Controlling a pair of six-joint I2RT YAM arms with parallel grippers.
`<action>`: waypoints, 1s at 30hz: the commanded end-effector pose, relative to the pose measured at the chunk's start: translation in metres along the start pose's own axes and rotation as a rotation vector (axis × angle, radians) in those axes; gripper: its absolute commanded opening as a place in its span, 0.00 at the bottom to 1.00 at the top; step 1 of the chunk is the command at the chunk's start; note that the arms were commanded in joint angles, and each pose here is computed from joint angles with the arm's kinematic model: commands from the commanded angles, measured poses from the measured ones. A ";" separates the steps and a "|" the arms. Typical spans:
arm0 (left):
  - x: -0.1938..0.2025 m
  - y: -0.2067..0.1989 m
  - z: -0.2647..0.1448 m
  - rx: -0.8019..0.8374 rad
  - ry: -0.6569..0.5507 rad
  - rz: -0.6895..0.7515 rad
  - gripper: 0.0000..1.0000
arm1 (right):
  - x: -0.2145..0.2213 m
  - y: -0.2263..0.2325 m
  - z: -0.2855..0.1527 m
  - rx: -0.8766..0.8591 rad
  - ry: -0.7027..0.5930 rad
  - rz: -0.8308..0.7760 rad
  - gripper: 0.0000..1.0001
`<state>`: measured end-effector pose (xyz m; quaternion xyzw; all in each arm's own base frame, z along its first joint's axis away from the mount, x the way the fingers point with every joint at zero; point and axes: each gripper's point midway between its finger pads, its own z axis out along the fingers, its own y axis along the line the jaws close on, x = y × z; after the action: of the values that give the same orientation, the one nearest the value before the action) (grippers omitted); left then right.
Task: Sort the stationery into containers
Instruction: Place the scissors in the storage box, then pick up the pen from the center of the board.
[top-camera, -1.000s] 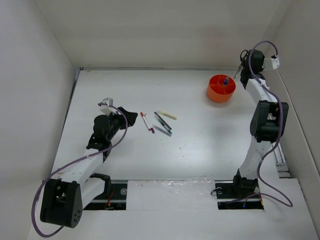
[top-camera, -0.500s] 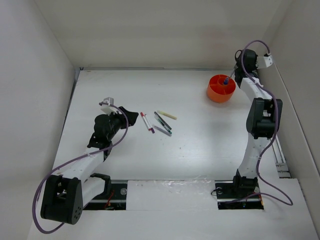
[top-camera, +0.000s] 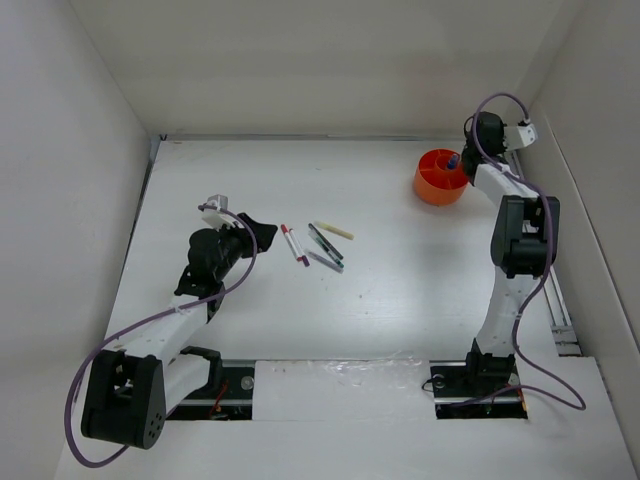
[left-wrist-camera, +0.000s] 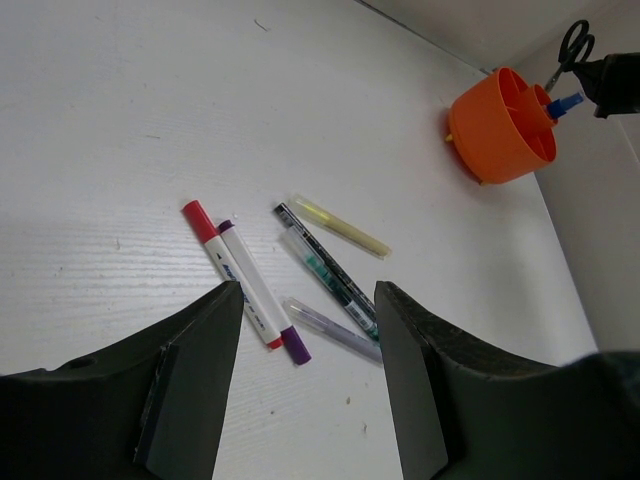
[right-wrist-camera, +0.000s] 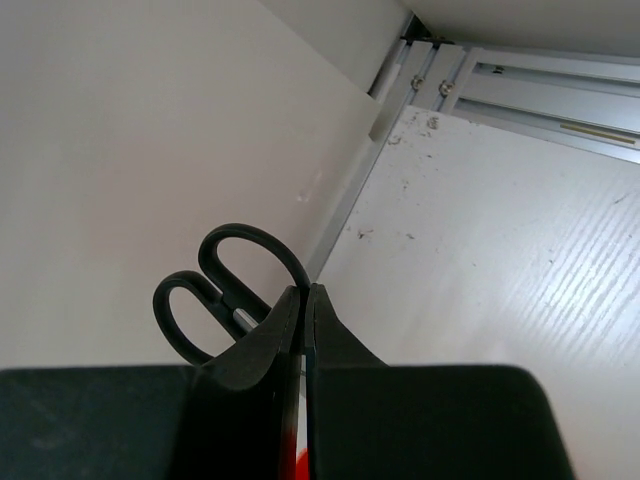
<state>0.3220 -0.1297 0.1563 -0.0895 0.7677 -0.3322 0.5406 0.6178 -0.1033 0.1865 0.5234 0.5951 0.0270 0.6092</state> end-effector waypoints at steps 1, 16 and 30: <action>-0.018 -0.018 0.000 0.064 -0.057 0.019 0.51 | -0.022 0.021 -0.012 -0.052 -0.062 0.039 0.00; -0.022 -0.024 -0.008 0.078 -0.076 0.016 0.51 | -0.066 0.058 -0.078 -0.152 -0.092 0.059 0.62; -0.024 -0.029 -0.016 0.092 -0.079 0.019 0.51 | 0.014 0.090 -0.282 -0.594 0.382 -0.042 0.00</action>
<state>0.3148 -0.1293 0.1835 -0.0806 0.7431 -0.3447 0.5679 0.4805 0.0481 0.3254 0.3899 0.6166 0.2103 0.6508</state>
